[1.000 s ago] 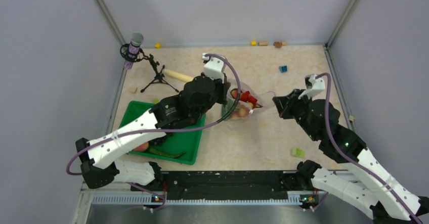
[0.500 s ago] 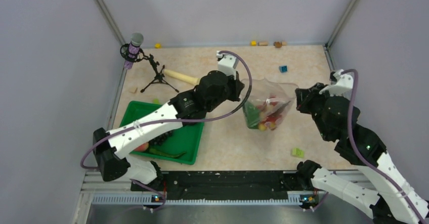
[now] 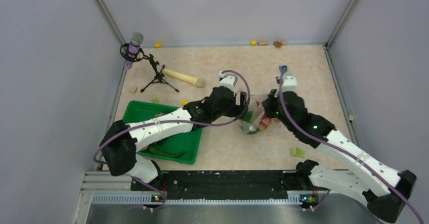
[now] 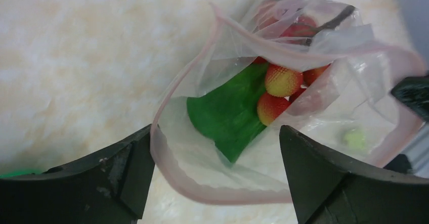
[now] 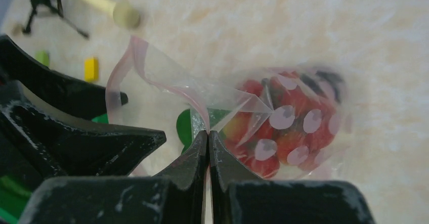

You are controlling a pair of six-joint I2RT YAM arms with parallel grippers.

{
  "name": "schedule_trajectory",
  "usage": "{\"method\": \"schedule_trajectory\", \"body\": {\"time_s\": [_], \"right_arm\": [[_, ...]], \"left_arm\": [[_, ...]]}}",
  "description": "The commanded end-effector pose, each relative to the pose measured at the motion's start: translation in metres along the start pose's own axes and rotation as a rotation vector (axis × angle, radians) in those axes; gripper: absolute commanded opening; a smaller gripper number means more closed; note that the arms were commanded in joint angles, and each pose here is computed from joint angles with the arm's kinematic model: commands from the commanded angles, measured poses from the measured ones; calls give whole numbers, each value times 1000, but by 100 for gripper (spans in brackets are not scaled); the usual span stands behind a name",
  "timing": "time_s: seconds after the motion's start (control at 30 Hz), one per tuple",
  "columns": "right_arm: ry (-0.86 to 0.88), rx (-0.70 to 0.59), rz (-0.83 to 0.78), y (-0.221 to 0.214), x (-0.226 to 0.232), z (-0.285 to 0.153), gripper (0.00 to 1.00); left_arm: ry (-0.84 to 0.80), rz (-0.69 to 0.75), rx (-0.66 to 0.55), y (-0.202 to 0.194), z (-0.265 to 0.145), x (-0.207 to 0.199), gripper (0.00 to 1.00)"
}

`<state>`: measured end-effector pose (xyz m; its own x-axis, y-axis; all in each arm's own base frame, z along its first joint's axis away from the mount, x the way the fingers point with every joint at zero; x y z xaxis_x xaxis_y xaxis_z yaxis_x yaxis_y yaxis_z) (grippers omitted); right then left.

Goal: Place the food in the zip-top bag and seal the zipper

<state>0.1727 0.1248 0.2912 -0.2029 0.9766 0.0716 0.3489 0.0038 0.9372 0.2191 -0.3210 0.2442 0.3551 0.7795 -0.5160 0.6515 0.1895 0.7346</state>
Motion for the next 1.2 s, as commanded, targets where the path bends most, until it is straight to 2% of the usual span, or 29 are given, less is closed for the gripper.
{"method": "schedule_trajectory", "body": {"time_s": [0.0, 0.2, 0.4, 0.6, 0.73, 0.93, 1.17], "right_arm": [[307, 125, 9, -47, 44, 35, 0], [410, 127, 71, -87, 55, 52, 0], [439, 20, 124, -89, 51, 44, 0], [400, -73, 139, -81, 39, 33, 0], [398, -66, 133, -82, 38, 32, 0], [406, -43, 123, -84, 41, 35, 0], [402, -38, 121, -85, 41, 36, 0]], "left_arm": [[151, -104, -43, -10, -24, 32, 94], [200, -181, -110, -20, -63, 59, 97], [321, -239, -184, -25, -98, 87, 97], [598, -349, -327, -29, -142, 132, 97], [750, -434, -394, -33, -167, 162, 97], [863, -559, -377, -43, -170, 201, 97], [942, -635, -410, -54, -157, 230, 97]]}}
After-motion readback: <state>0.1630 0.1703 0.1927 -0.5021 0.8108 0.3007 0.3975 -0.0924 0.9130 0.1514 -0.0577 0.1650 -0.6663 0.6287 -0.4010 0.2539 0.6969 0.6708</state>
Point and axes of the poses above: each gripper's point midway between its finger pads, its own z axis out along the fingers, its own x axis along the line the jaws close on, y = z × x, the point moved 8 cm from there along -z, back along the fingers, and after that the axes turned 11 degrees about -z, right-handed, at the moved point
